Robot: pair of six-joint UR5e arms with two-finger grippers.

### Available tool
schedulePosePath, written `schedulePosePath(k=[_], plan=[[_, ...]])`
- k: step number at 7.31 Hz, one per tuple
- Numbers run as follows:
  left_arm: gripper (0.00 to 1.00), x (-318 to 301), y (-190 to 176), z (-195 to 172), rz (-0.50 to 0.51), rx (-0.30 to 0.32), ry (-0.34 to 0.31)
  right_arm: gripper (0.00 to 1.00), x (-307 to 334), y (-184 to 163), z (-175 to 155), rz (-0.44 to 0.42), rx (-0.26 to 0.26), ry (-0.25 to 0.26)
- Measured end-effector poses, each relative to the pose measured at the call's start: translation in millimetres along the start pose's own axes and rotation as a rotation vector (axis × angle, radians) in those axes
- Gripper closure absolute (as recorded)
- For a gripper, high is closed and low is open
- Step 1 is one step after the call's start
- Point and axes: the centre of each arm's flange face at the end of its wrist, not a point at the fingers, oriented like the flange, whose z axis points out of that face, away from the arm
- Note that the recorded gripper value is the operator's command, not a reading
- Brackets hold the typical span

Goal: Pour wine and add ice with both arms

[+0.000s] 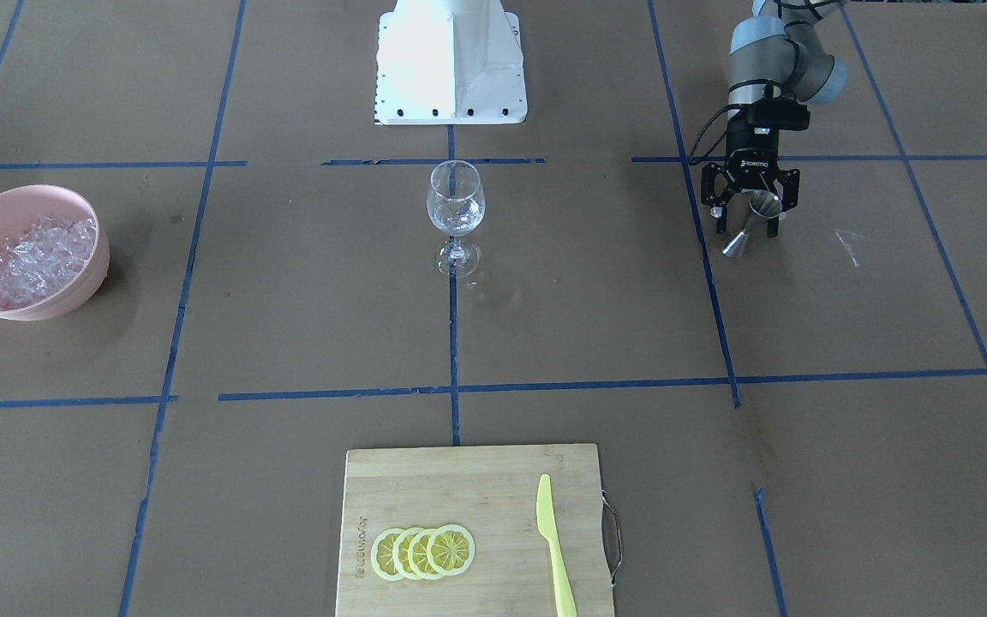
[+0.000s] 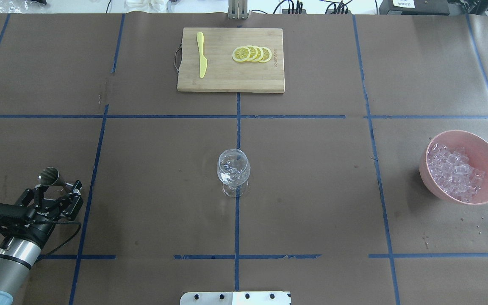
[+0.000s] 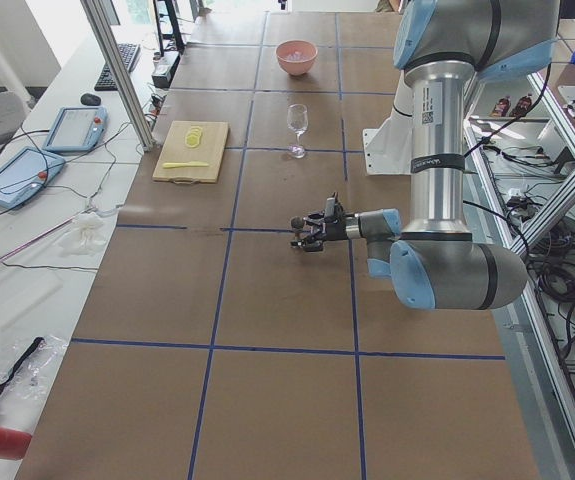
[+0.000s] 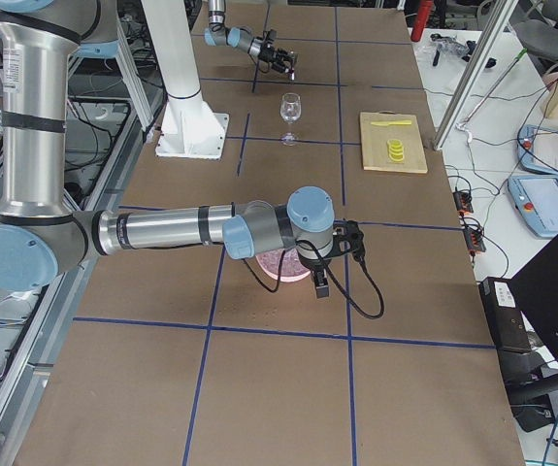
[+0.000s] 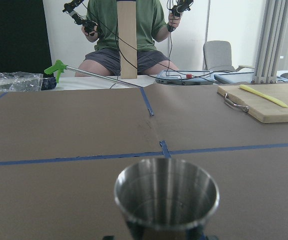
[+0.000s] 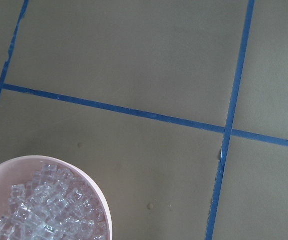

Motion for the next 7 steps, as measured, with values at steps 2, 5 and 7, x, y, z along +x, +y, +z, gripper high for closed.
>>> schedulePosePath(k=[2,5,7], plan=[[0.05,1,-7,-5,0.066,-0.055,0.034,0.00,-1,0,-1,0.000,0.002,0.000],[0.04,-16,-22,-21,0.176,-0.154,0.087,0.00,-2,-1,-2,0.001,0.004,0.000],[0.04,-34,-30,-37,0.257,-0.291,0.158,0.00,-7,-2,-5,-0.002,0.010,-0.003]])
